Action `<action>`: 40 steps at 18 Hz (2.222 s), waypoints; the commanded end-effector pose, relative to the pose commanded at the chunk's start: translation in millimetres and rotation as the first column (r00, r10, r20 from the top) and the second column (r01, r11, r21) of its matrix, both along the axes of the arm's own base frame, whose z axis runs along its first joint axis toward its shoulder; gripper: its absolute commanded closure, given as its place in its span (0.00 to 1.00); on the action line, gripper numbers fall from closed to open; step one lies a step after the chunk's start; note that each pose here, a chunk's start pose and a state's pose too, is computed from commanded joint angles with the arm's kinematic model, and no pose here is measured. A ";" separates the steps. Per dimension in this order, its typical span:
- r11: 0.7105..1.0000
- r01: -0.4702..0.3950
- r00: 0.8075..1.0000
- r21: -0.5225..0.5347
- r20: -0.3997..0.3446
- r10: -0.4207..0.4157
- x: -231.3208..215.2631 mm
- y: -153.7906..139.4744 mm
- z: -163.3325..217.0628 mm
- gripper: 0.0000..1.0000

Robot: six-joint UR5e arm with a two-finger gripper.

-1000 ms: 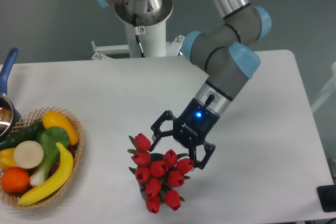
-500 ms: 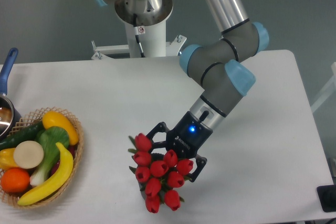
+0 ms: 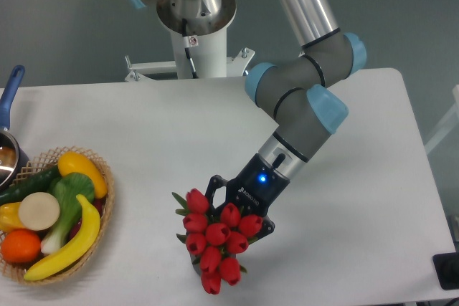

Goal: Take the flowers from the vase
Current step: 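Lower the open gripper around the tulip stems and close it, then lift the gripped tulips up out of the dark vase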

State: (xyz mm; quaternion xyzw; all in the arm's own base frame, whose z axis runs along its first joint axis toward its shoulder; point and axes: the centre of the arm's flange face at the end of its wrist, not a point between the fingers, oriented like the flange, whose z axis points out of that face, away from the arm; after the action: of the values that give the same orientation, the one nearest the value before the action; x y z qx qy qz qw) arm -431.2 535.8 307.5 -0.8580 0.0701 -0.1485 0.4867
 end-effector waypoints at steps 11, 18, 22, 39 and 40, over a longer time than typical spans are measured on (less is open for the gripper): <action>0.996 -0.074 0.992 0.050 0.105 0.068 -8.8 -14.6 50.9 1.00; 0.988 -0.117 0.982 0.105 0.160 0.100 -30.1 -20.0 96.7 1.00; 0.981 -0.131 0.978 0.143 0.183 0.104 -38.0 -28.8 122.0 1.00; 0.933 -0.208 0.978 0.294 0.083 0.192 -85.8 -129.8 197.9 1.00; 0.936 -0.197 0.980 0.290 0.028 0.197 -87.7 -129.9 191.8 1.00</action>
State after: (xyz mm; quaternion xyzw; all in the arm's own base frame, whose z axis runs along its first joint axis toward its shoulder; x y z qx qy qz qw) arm -519.0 405.9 499.3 -0.7797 0.0054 -0.0863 0.6202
